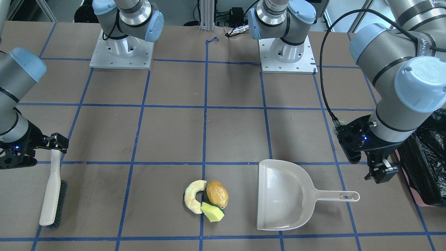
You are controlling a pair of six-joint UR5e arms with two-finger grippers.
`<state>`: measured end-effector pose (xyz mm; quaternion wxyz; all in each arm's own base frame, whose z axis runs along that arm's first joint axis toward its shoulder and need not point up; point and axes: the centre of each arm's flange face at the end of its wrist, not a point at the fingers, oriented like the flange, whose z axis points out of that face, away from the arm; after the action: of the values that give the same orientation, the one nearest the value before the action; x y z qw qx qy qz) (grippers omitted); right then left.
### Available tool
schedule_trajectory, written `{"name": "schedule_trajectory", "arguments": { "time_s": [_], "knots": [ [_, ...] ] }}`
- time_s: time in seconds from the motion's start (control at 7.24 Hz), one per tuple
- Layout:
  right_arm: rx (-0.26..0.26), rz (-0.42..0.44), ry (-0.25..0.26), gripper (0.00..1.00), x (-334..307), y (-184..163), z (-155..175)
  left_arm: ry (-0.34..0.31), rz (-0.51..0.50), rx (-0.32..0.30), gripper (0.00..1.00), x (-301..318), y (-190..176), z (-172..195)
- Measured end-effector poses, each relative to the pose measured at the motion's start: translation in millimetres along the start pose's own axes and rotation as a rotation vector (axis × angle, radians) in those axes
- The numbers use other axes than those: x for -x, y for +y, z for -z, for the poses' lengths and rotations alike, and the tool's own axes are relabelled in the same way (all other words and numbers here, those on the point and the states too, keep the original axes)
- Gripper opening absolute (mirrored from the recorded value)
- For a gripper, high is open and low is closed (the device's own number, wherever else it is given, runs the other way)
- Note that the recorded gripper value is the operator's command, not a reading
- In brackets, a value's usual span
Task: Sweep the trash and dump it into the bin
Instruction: 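Grasp the white dustpan handle with the left gripper while the right grasps the brush handle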
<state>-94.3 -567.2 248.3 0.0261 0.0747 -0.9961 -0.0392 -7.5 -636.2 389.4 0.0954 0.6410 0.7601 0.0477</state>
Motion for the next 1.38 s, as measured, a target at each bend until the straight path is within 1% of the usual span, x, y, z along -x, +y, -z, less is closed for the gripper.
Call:
{"name": "schedule_trajectory", "arguments": {
  "time_s": [0.14, 0.28, 0.41, 0.55, 0.69, 0.83, 0.97, 1.1, 1.24, 1.38],
  "knots": [
    [0.013, -0.001, 0.004, 0.86, 0, 2, -4, 0.001, -0.023, 0.002, 0.95, 5, -4, -11],
    [0.019, -0.001, 0.002, 0.86, 1, 3, -6, -0.008, -0.057, -0.002, 0.95, 11, -7, -22],
    [0.021, -0.003, -0.004, 0.85, 2, 3, -8, -0.029, -0.096, -0.019, 0.96, 19, -11, -33],
    [0.023, -0.003, -0.010, 0.82, 3, 3, -10, -0.040, -0.138, -0.051, 0.98, 24, -13, -44],
    [0.026, -0.003, -0.015, 0.81, 3, 2, -15, -0.037, -0.187, -0.078, 1.00, 27, -14, -56],
    [0.028, -0.002, -0.017, 0.74, 3, 1, -18, -0.028, -0.214, -0.099, 1.00, 29, -12, -67],
    [0.029, -0.002, -0.017, 0.65, 3, 0, -19, -0.015, -0.223, -0.108, 1.00, 30, -10, -78],
    [0.029, -0.003, -0.018, 0.42, 3, 0, -19, -0.002, -0.222, -0.110, 1.00, 32, -9, -87],
    [0.030, -0.003, -0.019, 0.12, 3, 0, -20, 0.005, -0.215, -0.110, 1.00, 34, -6, -92],
    [0.032, -0.002, -0.021, 0.00, 3, 0, -20, 0.006, -0.205, -0.108, 0.99, 38, -3, -95]
  ]
}}
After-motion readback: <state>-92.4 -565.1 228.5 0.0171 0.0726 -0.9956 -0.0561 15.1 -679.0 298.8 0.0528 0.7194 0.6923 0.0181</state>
